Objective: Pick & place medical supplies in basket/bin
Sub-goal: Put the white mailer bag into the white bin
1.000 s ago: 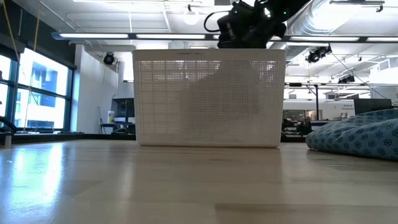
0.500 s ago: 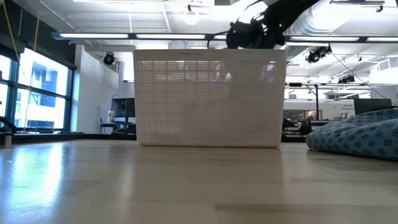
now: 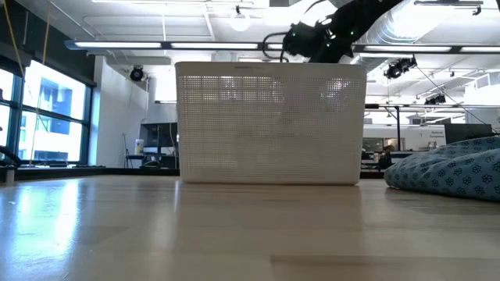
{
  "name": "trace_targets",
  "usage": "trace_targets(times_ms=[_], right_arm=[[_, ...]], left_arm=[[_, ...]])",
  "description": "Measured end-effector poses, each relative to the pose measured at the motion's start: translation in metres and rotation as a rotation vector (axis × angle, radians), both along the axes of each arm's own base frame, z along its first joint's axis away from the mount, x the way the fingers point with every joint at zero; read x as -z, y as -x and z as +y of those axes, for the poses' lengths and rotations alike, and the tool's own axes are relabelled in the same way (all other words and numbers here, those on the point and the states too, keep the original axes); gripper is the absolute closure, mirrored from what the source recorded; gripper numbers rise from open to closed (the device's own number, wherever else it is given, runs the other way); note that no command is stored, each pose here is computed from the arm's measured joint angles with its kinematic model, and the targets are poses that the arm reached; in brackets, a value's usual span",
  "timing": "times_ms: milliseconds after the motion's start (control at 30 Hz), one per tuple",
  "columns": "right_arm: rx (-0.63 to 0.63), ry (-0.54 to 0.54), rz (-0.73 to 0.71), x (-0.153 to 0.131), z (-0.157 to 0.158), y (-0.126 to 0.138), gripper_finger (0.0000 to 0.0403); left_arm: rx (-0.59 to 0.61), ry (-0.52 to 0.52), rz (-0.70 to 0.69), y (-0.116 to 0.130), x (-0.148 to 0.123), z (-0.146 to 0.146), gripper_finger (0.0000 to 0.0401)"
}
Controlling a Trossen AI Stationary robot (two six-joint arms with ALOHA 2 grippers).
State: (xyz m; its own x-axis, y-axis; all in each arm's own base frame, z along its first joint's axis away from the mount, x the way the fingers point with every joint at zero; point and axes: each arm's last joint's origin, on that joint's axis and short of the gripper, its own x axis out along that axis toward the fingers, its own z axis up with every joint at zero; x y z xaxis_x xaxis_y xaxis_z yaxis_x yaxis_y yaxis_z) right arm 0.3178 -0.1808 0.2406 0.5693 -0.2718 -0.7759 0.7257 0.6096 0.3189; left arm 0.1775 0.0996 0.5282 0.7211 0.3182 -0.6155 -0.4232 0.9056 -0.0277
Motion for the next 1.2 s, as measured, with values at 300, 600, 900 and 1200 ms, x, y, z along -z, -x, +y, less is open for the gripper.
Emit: trace_targets(times_ms=[300, 600, 900, 1200], right_arm=[[-0.025, 0.001, 0.066, -0.001, 0.007, 0.005, 0.0328], [-0.041, 0.238, -0.179, -0.020, -0.003, -0.019, 0.0329], [0.039, -0.052, -0.160, 0.044, -0.005, -0.044, 0.0330], [0.045, -0.095, -0.013, 0.063, 0.011, -0.046, 0.0330]], left_arm=[[-0.019, -0.007, -0.018, -0.004, -0.001, 0.003, 0.0174], [-0.016, -0.008, -0.014, -0.003, -0.001, 0.002, 0.0174], [0.007, -0.035, -0.002, -0.003, -0.001, 0.002, 0.0174], [0.019, -0.030, 0.035, -0.002, 0.002, 0.001, 0.0174]])
